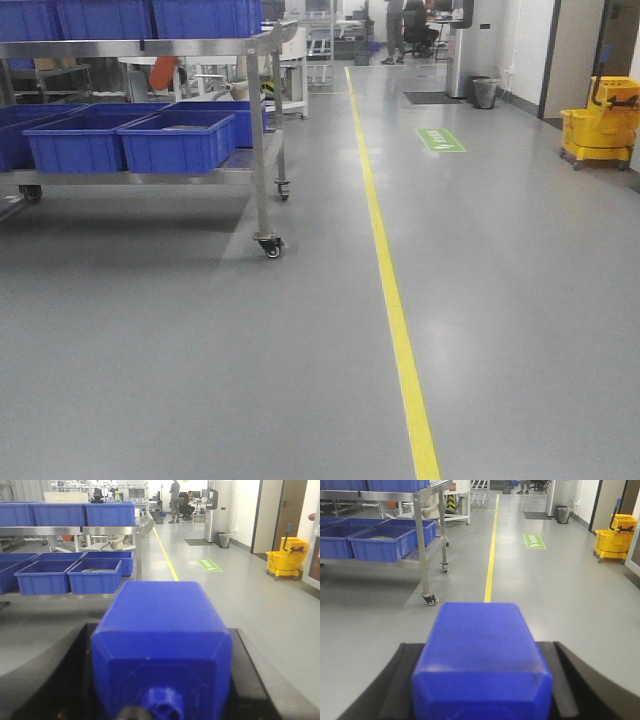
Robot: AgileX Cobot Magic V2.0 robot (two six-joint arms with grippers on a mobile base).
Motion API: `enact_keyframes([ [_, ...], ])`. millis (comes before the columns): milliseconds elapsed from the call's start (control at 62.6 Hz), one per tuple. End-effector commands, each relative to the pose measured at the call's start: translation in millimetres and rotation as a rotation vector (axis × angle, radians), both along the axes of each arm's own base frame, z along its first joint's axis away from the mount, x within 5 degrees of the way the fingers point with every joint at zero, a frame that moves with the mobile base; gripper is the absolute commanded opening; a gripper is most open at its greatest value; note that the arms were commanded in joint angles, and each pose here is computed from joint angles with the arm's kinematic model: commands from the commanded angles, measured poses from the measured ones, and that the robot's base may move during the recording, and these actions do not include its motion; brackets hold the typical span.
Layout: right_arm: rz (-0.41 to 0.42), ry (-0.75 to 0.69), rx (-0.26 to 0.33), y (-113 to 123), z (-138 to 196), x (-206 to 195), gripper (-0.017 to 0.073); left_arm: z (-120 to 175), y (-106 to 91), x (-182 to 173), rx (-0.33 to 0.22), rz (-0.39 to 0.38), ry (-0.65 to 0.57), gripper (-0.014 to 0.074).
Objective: Pick and sort blue part to right shelf
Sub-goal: 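Drive the base away from the table along the aisle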
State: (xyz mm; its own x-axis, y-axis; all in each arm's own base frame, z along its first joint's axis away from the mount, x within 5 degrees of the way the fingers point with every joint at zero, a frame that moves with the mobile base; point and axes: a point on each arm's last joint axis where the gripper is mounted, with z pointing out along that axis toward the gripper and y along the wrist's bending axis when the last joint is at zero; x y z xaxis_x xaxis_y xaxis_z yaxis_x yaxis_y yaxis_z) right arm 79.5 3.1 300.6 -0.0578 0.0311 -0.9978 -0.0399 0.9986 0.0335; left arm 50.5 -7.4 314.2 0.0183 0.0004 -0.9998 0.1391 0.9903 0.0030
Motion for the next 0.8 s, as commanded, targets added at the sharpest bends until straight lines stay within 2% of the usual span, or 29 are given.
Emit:
enact_keyframes([
  [0,0.001,-0.118,-0.012,0.2,18.6,-0.3,0.0373,16.8,0.4,-1.5,-0.022,0.002,-0.107,0.0365],
  [783,0.001,-0.118,-0.012,0.2,18.6,-0.3,0.0373,16.5,0.4,-1.1,-0.022,0.002,-0.103,0.0365],
])
